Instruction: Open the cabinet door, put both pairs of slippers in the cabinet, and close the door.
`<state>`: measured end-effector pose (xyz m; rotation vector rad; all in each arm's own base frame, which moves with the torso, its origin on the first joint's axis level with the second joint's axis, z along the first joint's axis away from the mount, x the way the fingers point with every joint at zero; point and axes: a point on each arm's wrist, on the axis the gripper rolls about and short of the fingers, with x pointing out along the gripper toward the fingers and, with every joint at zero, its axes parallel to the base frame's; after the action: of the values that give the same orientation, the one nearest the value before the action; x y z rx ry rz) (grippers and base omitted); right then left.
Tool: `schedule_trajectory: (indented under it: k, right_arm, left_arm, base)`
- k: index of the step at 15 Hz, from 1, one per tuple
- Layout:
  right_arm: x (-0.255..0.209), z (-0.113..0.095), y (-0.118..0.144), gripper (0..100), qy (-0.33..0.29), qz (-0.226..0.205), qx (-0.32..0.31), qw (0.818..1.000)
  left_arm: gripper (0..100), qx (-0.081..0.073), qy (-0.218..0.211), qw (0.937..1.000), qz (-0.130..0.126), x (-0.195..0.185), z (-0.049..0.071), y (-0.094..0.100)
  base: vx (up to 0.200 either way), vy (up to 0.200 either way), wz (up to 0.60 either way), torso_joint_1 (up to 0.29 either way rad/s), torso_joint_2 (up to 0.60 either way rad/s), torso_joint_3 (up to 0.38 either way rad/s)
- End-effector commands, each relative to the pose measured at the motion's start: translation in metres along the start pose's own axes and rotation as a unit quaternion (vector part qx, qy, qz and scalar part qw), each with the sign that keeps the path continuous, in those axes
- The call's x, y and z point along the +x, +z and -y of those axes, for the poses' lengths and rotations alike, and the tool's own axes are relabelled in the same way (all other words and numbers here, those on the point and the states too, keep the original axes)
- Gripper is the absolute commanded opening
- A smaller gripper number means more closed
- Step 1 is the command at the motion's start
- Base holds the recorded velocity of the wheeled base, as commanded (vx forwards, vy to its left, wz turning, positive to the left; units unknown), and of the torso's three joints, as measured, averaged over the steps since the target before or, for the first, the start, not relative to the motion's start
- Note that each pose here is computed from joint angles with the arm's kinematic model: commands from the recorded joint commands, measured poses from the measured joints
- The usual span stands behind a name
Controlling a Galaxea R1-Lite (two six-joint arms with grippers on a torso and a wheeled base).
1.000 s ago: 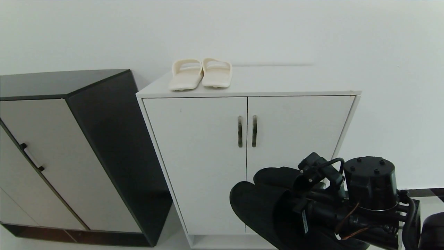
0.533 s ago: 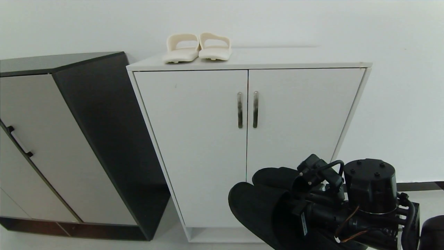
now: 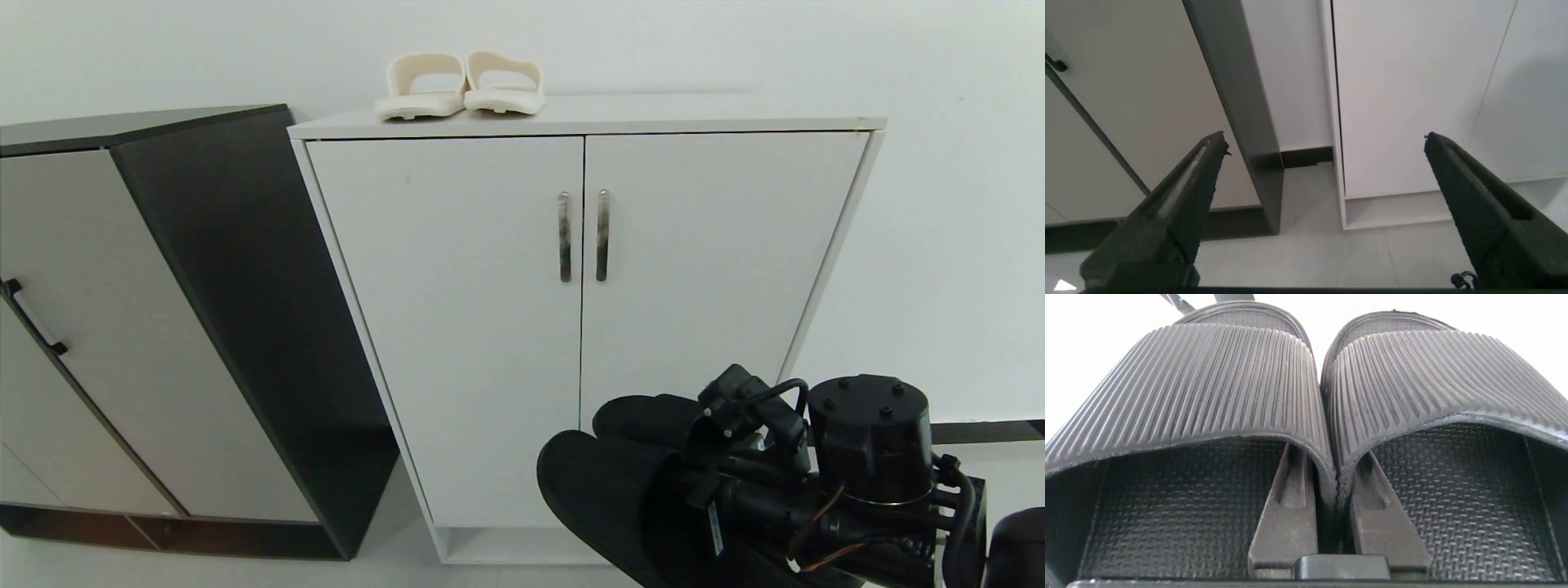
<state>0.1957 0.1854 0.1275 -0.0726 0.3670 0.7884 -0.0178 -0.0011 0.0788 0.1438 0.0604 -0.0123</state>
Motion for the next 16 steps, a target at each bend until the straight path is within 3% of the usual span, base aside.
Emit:
schedule_trajectory:
  k: [1, 4, 5, 6, 7, 9, 10, 12, 15, 16]
  right_arm:
    - [0.000, 0.001, -0.001, 0, -0.001, -0.002, 0.000, 1.000]
    - [0.001, 0.002, -0.001, 0, -0.003, -0.003, 0.001, 1.000]
    - [0.000, 0.004, -0.001, 0, -0.006, -0.003, 0.003, 1.000]
    - [0.000, 0.005, -0.001, 0, -0.007, -0.003, 0.004, 1.000]
    - [0.001, 0.005, 0.000, 0, -0.005, 0.003, 0.004, 1.000]
    - [0.000, 0.004, 0.000, 0, -0.006, 0.006, 0.002, 1.000]
    - [0.000, 0.004, 0.000, 0, -0.006, 0.007, 0.002, 1.000]
    - [0.000, 0.004, 0.001, 0, -0.005, 0.010, 0.001, 1.000]
    - [0.000, 0.004, 0.001, 0, -0.005, 0.012, 0.003, 1.000]
    - [0.001, 0.004, 0.001, 0, -0.005, 0.011, 0.003, 1.000]
  left_arm:
    - [100, 0.001, -0.001, 0.9999, -0.015, 0.003, 0.000, 0.001]
    - [100, 0.001, -0.008, 0.9998, -0.018, 0.003, 0.000, 0.001]
    - [100, -0.018, 0.000, 0.9971, 0.075, -0.012, -0.006, 0.043]
    - [100, -0.067, -0.006, 0.9917, 0.109, -0.021, -0.012, 0.088]
    - [100, -0.088, -0.035, 0.9907, 0.098, -0.013, -0.016, 0.116]
    - [100, -0.080, -0.130, 0.9876, 0.034, 0.019, -0.013, 0.126]
    - [100, -0.074, -0.185, 0.9799, 0.009, 0.035, -0.012, 0.128]
    - [100, -0.075, -0.273, 0.9592, -0.005, 0.060, -0.009, 0.134]
    - [100, -0.070, -0.374, 0.9244, -0.028, 0.085, 0.006, 0.144]
    - [100, -0.065, -0.394, 0.9162, -0.035, 0.090, 0.012, 0.147]
  base:
    - [0.000, 0.000, 0.00, 0.000, 0.00, 0.000]
    - [0.000, 0.000, 0.00, 0.000, 0.00, 0.000]
    - [0.000, 0.000, 0.00, 0.000, 0.00, 0.000]
    - [0.000, 0.000, 0.00, 0.000, 0.00, 0.000]
    - [0.000, 0.000, 0.00, 0.000, 0.00, 0.000]
    - [0.000, 0.000, 0.00, 0.000, 0.00, 0.000]
    - [0.000, 0.000, 0.00, 0.000, 0.00, 0.000]
    - [0.000, 0.000, 0.00, 0.000, 0.00, 0.000]
    - [0.000, 0.000, 0.00, 0.000, 0.00, 0.000]
    - [0.000, 0.000, 0.00, 0.000, 0.00, 0.000]
